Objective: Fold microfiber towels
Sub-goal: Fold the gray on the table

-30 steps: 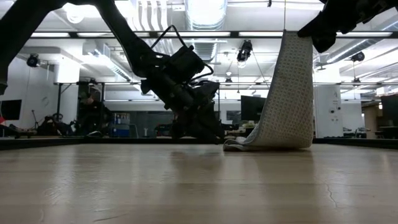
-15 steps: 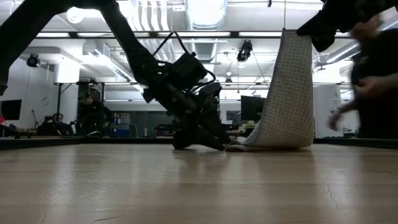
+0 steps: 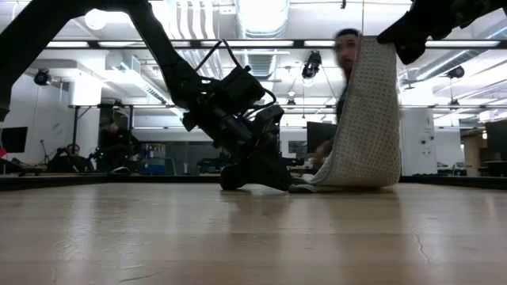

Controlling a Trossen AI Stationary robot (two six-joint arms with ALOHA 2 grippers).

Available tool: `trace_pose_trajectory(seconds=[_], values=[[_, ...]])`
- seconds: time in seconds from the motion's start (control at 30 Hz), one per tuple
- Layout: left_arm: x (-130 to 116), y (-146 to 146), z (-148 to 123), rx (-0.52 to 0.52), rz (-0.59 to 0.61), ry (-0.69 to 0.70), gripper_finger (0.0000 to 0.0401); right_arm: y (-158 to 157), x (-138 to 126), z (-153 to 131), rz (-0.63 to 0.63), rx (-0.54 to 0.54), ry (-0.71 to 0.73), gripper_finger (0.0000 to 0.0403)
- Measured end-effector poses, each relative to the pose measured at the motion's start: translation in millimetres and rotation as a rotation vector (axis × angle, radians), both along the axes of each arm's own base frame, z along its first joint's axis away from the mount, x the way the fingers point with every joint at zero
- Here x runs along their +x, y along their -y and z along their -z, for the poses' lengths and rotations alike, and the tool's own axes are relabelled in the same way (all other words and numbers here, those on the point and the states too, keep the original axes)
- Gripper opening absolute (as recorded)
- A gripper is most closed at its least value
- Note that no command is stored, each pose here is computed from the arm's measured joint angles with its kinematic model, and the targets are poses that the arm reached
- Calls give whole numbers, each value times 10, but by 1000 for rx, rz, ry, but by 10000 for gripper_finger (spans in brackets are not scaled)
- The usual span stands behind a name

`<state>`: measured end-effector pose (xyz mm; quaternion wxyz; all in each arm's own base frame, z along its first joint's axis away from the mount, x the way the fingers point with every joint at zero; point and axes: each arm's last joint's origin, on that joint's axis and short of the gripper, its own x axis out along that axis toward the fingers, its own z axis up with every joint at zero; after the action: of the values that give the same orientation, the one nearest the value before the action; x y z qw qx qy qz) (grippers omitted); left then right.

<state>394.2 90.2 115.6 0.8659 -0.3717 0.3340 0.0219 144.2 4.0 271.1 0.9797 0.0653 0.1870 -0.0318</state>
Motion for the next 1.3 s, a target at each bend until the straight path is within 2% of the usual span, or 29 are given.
trace_pose_trajectory(seconds=[0.1, 0.17, 0.27, 0.43, 0.8, 1.03, 1.17, 1.3], values=[[-4, 3, 7, 20, 17, 1, 27, 0, 0, -1, 0, 0, 1, 8], [-5, 4, 10, 31, 25, 2, 9, 0, 0, -1, 0, 0, 1, 8], [-5, 2, 11, 38, 26, 3, 10, 0, 0, -1, 0, 0, 1, 8], [6, -15, 9, 73, -42, -10, 19, 0, 0, -1, 0, 0, 1, 8], [186, -38, -210, 98, -21, 67, 83, 0, 0, 1, -2, -4, -1, 8], [157, -33, -192, 111, -13, -53, 148, 0, -1, 1, -2, -4, -2, 8], [143, -31, -189, 110, -14, -74, 182, 0, -1, 1, -5, -14, -2, 8], [144, -28, -192, 135, 21, -63, 198, 0, -1, 1, -7, -17, -2, 8]])
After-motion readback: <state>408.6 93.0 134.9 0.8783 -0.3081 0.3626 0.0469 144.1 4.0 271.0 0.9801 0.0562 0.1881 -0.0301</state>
